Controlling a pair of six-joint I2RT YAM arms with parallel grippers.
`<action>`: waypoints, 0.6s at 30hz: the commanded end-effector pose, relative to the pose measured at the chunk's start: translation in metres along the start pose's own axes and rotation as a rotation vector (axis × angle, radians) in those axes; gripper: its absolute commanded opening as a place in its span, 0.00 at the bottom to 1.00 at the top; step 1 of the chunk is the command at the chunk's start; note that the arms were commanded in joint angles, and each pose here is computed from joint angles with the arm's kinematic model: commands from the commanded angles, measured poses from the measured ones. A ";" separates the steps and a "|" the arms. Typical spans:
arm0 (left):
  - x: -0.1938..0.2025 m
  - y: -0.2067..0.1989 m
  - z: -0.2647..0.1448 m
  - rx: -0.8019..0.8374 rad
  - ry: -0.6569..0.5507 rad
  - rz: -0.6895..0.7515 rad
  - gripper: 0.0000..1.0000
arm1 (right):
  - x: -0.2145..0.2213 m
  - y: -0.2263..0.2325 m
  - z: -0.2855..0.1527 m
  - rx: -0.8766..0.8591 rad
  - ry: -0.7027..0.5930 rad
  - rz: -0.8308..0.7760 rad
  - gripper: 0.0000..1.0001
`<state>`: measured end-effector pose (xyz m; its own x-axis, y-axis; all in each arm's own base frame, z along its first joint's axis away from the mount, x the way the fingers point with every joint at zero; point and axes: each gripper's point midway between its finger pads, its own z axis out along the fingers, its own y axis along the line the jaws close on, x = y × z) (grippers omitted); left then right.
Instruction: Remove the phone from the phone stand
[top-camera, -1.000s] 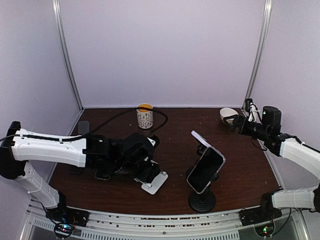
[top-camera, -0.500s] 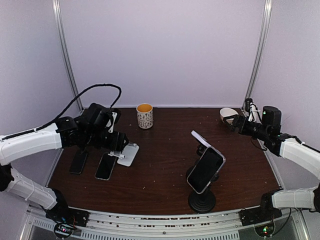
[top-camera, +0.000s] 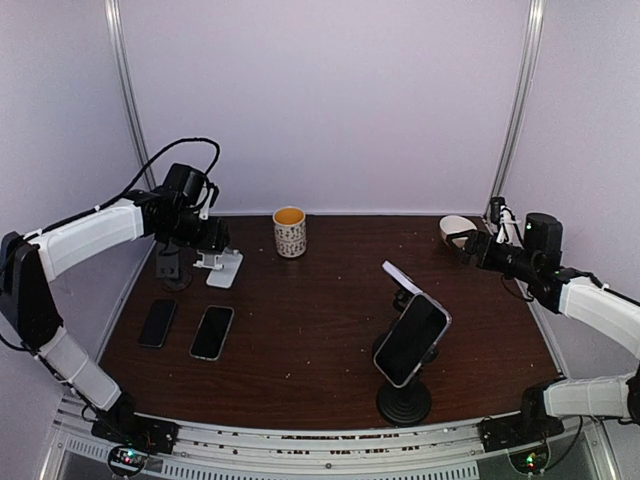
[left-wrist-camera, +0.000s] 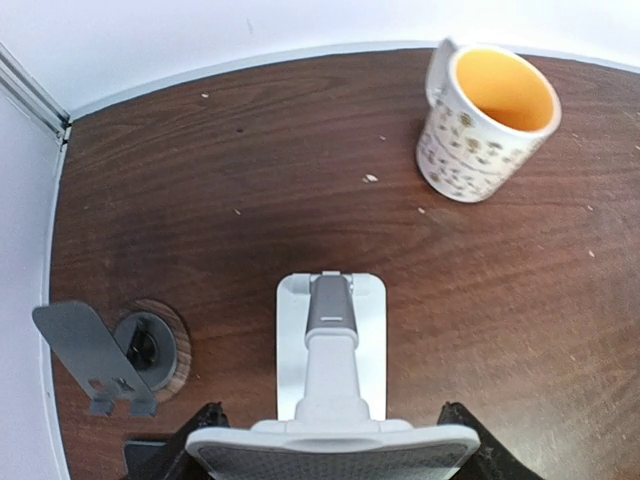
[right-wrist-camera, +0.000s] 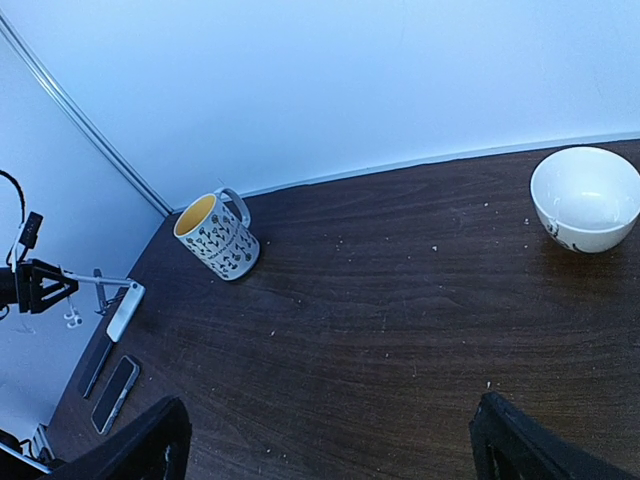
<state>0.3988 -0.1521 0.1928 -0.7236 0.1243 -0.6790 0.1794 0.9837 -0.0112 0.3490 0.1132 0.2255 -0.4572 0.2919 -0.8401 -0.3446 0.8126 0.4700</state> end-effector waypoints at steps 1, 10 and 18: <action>-0.030 0.003 0.012 0.004 -0.038 0.025 0.39 | -0.003 -0.001 -0.002 -0.003 -0.019 -0.023 1.00; -0.028 -0.003 0.060 0.001 0.007 -0.015 0.39 | -0.001 -0.002 0.001 -0.005 -0.014 -0.016 1.00; -0.022 0.001 0.087 -0.041 0.047 -0.020 0.43 | 0.000 -0.002 0.005 -0.019 -0.009 -0.002 1.00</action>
<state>0.4523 -0.1598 0.1357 -0.7899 0.1401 -0.5970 0.1581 0.9872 0.0224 0.3506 0.1137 0.2227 -0.4587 0.2929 -0.8389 -0.3451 0.8113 0.4719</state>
